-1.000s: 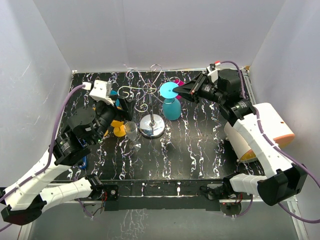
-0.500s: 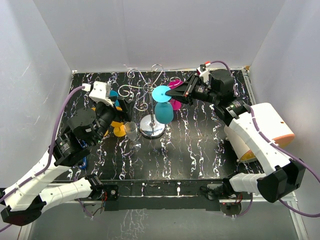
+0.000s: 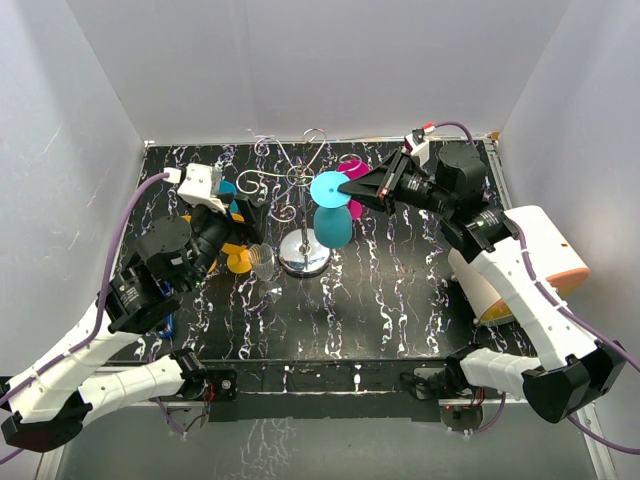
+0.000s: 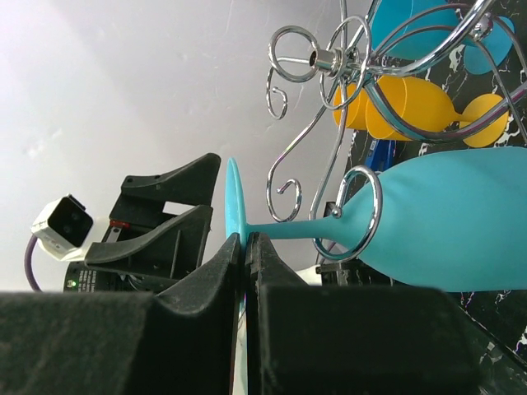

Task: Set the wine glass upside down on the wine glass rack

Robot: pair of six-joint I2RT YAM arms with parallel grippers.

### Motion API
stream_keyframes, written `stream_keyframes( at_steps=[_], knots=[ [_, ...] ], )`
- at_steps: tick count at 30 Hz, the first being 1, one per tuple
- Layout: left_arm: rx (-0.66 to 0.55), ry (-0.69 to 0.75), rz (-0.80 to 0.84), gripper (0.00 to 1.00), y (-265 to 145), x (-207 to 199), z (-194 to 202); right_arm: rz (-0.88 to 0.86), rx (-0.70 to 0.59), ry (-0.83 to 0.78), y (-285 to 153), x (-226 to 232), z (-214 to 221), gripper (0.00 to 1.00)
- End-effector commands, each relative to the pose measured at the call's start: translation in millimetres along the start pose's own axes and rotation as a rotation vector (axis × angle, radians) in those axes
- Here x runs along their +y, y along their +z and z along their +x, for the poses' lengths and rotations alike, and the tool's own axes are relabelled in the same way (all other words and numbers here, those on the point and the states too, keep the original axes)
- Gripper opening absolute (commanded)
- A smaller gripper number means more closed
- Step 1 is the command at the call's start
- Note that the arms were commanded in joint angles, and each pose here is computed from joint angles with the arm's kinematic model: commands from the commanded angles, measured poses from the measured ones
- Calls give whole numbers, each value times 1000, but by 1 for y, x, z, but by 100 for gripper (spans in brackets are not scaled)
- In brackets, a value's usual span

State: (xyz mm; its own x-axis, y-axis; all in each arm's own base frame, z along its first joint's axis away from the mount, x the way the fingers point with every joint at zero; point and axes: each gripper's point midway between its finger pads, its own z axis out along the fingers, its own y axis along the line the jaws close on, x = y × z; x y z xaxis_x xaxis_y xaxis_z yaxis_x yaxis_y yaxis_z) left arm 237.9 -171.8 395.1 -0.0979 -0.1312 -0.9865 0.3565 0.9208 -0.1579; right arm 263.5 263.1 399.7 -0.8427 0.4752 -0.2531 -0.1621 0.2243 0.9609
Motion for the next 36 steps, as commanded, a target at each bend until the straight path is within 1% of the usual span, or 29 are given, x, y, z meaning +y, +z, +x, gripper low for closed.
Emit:
stream_keyframes(
  at_steps=[1,5,20,25,26,29,31,34,36],
  knots=[
    [-20,-21,1,73,-5,2,-5,-34,-30,-33,-8,13,-1,0],
    [-15,-28,-17,73,-6,5,-4,-7,-44,-35,-8,7,-2,0],
    [25,-39,-11,75,-10,5,3,99,-184,-77,-10,-8,-27,0],
    [58,-50,-18,76,-14,7,8,100,-189,-87,-3,-12,-32,0],
    [67,-49,-40,75,-16,11,9,96,-190,-88,-2,-11,-33,0],
    [118,-76,-194,74,-26,38,14,92,-180,-102,2,-11,-34,0],
    [139,-88,-249,74,-34,49,17,95,-177,-104,4,-12,-35,1],
    [169,-109,-278,73,-43,56,26,100,-175,-110,6,-14,-35,6],
    [195,-124,-291,73,-47,59,34,102,-175,-108,7,-15,-36,12]
  ],
)
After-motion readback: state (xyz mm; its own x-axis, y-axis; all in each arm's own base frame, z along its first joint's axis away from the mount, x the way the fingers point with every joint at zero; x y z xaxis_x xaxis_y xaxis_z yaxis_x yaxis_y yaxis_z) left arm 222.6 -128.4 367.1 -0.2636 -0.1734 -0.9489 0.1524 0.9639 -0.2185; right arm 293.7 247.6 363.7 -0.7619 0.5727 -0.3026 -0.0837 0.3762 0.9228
